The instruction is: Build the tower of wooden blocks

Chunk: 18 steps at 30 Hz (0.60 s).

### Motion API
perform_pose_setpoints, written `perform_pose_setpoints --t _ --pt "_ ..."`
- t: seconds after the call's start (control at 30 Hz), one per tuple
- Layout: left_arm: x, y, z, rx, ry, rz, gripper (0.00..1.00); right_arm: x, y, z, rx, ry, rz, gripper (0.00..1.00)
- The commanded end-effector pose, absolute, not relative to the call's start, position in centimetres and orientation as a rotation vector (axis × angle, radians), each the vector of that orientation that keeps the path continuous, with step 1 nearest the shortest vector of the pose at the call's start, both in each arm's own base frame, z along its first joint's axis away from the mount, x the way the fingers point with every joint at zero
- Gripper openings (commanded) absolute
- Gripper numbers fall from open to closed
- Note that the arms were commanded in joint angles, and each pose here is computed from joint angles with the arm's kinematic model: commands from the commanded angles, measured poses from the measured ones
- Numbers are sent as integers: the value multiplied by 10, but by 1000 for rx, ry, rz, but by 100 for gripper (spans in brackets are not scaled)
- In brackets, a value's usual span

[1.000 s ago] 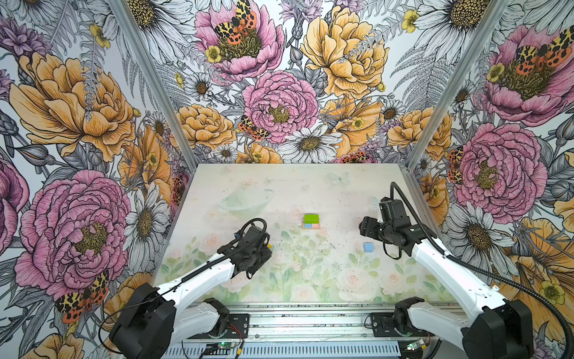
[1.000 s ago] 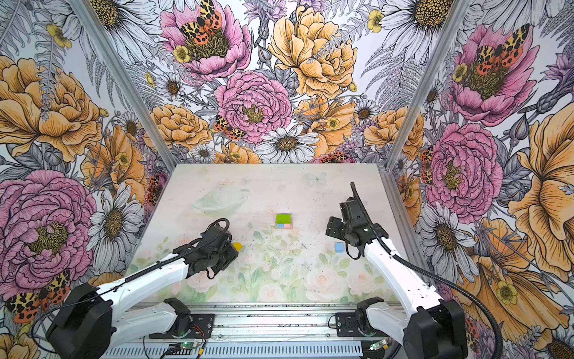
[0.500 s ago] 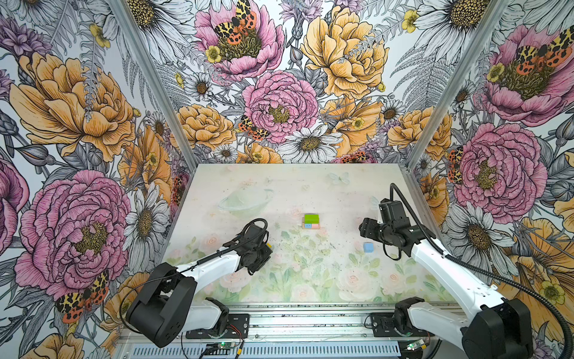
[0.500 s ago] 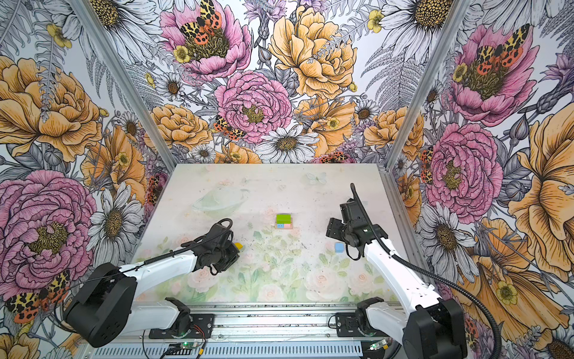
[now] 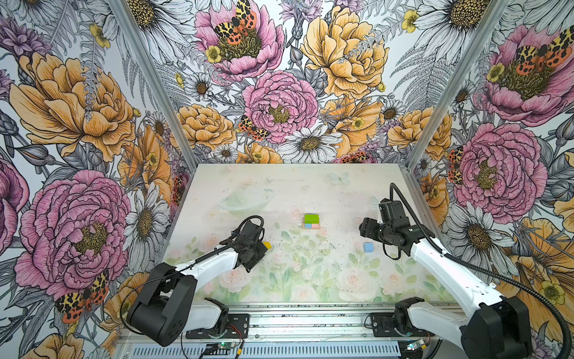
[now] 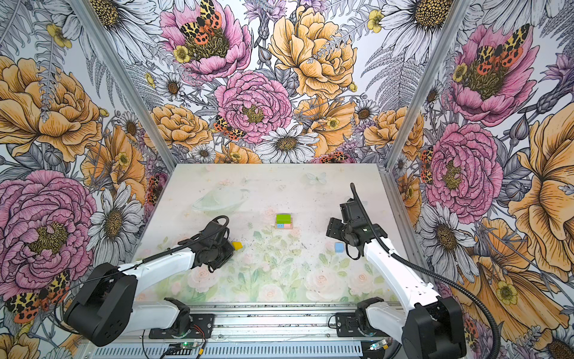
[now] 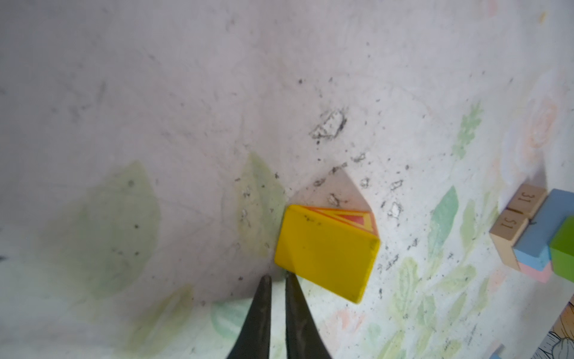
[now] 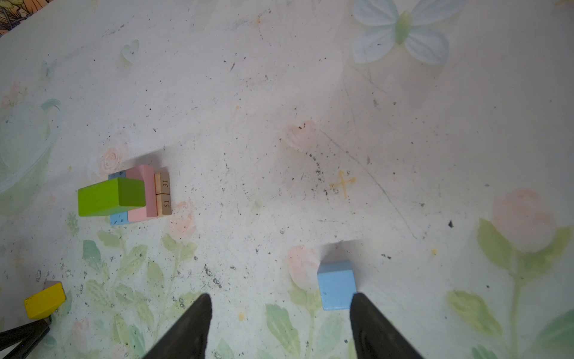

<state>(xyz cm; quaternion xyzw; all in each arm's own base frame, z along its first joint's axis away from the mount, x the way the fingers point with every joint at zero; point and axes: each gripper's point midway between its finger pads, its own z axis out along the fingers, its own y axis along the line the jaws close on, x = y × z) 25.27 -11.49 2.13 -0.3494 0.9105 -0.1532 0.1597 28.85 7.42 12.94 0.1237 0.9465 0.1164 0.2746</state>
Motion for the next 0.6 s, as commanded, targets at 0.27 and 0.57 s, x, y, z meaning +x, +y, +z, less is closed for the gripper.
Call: perform_pose_setpoints --t 0.27,0.57 --pt "284 -101 32 -940 2564 -346 13 289 69 127 365 2527 304 72" --pt "295 -105 29 -931 2559 -364 13 290 67 126 376 2529 301 72"
